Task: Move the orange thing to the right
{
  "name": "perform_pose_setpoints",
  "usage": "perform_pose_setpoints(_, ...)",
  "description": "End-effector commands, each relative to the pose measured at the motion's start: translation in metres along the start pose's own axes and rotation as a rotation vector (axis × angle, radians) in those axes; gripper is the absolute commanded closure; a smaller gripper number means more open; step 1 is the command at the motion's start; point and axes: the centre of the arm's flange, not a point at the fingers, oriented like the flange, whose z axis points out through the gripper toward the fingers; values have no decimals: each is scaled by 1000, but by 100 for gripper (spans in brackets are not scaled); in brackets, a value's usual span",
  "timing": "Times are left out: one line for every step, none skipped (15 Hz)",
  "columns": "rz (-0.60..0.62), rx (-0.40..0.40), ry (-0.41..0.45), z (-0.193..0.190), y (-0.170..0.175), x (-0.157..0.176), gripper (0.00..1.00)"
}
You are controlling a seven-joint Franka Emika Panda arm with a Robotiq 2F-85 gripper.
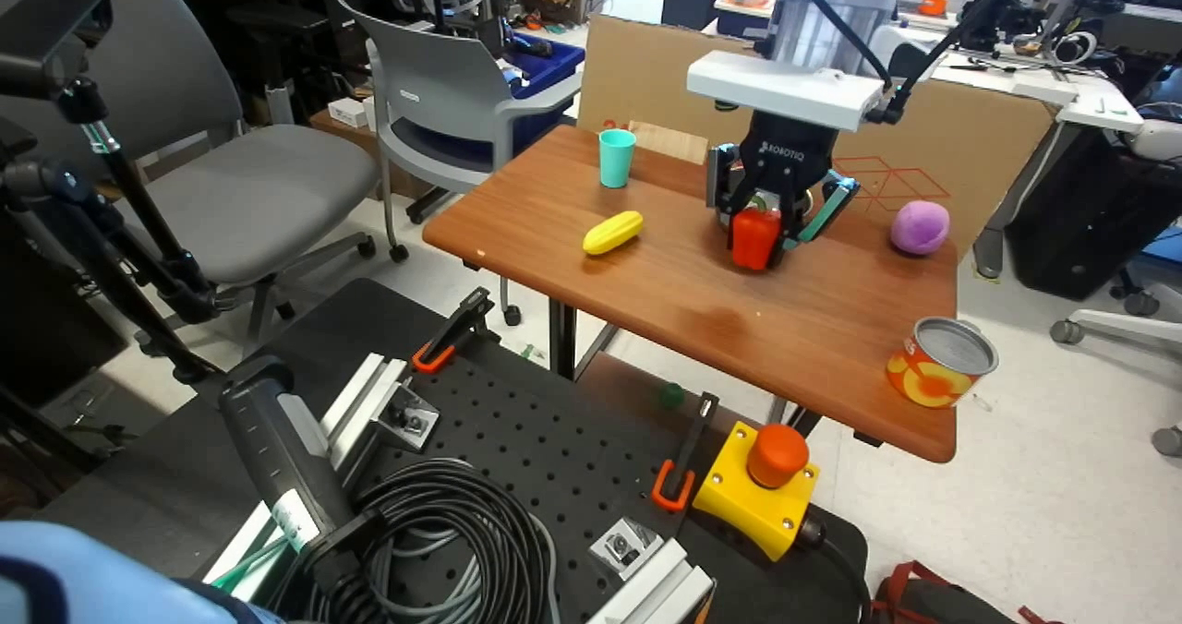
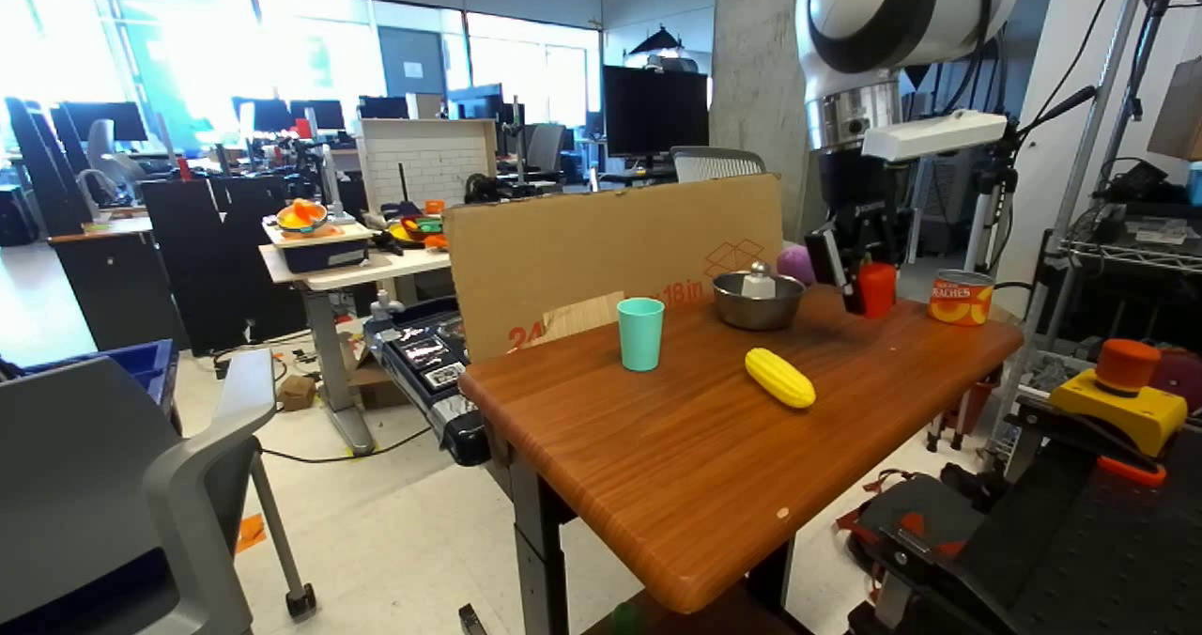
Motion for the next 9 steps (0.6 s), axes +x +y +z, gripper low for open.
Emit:
perform_pose_setpoints(36,-25,-38,29,-5,34,80)
perform_pose_setpoints(39,-26,-47,35,-6,38,80)
perform_pose_setpoints(40,-29,-53,40,-7,42,80)
perform_pose_setpoints(37,-32,-58,45,-7,44,80)
perform_pose_setpoints(33,-35,-54,41,-8,45,80)
perform_pose_setpoints(24,-34,-44,38,-9,43,80)
perform_pose_setpoints(15,-32,-38,35,-9,40,50)
perform_pose_setpoints(-7,-28,-35,31,-10,33,29)
perform_pose_setpoints(-29,-24,-27,26,-12,25,22)
